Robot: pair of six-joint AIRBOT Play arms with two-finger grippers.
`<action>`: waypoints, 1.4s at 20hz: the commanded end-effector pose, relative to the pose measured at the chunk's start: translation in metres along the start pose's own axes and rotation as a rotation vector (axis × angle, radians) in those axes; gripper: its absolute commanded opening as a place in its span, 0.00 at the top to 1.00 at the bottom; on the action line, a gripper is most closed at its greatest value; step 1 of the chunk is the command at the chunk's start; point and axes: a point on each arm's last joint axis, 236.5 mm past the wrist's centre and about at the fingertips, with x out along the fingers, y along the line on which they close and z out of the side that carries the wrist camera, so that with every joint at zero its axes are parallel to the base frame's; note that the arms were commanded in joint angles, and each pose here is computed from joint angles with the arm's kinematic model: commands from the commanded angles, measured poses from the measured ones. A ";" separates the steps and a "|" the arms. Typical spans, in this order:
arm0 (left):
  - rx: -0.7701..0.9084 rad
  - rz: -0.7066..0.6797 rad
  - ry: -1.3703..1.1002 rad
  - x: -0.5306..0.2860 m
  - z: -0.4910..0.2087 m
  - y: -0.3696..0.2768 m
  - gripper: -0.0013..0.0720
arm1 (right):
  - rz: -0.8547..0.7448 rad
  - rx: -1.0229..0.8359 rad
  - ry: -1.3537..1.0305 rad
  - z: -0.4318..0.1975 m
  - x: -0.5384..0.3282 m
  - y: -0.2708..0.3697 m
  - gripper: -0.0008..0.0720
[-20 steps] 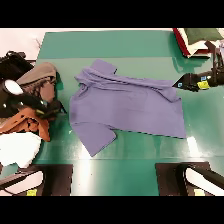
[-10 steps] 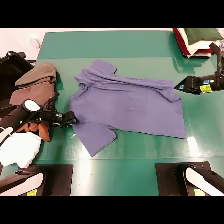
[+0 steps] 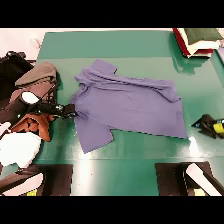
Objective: Fold the shirts.
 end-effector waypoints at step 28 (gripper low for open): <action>0.751 -0.003 -1.559 -0.602 -0.029 -0.295 0.95 | 0.191 -0.811 -1.317 -0.077 -0.459 0.269 0.96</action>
